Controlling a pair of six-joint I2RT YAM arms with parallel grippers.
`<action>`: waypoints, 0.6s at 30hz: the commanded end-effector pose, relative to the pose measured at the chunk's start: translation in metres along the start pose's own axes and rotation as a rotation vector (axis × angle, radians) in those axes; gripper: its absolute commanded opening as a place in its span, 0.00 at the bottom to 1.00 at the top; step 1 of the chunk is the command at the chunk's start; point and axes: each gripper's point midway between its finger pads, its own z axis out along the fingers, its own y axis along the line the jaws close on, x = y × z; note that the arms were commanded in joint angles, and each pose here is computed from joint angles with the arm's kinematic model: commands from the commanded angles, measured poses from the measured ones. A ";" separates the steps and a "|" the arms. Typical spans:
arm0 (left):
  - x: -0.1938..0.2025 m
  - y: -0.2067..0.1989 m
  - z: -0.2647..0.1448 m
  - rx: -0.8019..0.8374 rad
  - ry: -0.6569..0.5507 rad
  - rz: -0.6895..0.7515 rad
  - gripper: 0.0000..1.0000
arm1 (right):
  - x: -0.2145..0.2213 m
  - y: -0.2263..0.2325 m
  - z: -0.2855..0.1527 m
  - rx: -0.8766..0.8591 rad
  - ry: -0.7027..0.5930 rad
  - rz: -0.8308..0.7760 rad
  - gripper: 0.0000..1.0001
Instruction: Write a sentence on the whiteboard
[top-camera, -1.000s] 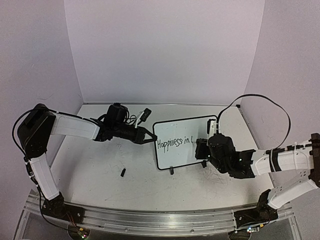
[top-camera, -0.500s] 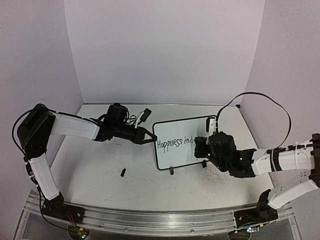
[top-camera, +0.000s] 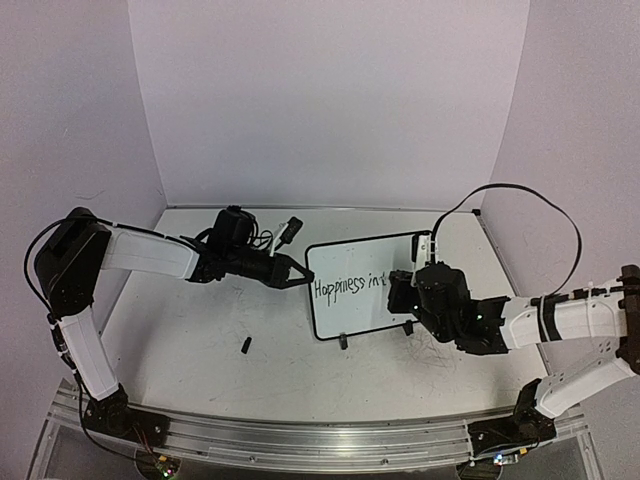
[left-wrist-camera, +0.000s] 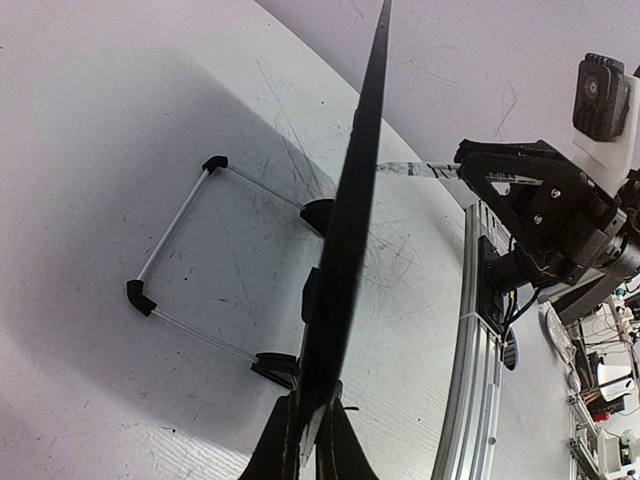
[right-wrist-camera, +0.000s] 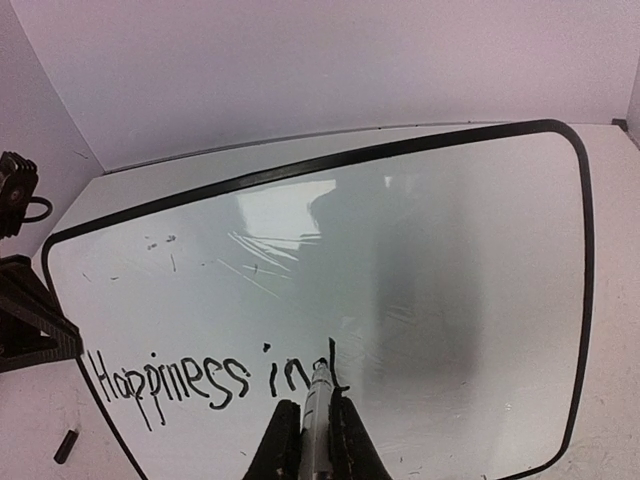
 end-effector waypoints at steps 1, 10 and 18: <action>-0.002 -0.018 -0.002 0.022 0.021 0.005 0.00 | -0.015 -0.003 0.002 0.047 -0.042 0.008 0.00; -0.001 -0.017 0.000 0.022 0.025 0.001 0.00 | -0.022 -0.002 -0.008 0.008 -0.051 0.032 0.00; -0.001 -0.018 -0.001 0.024 0.025 0.002 0.00 | -0.034 -0.003 -0.006 -0.032 -0.073 0.055 0.00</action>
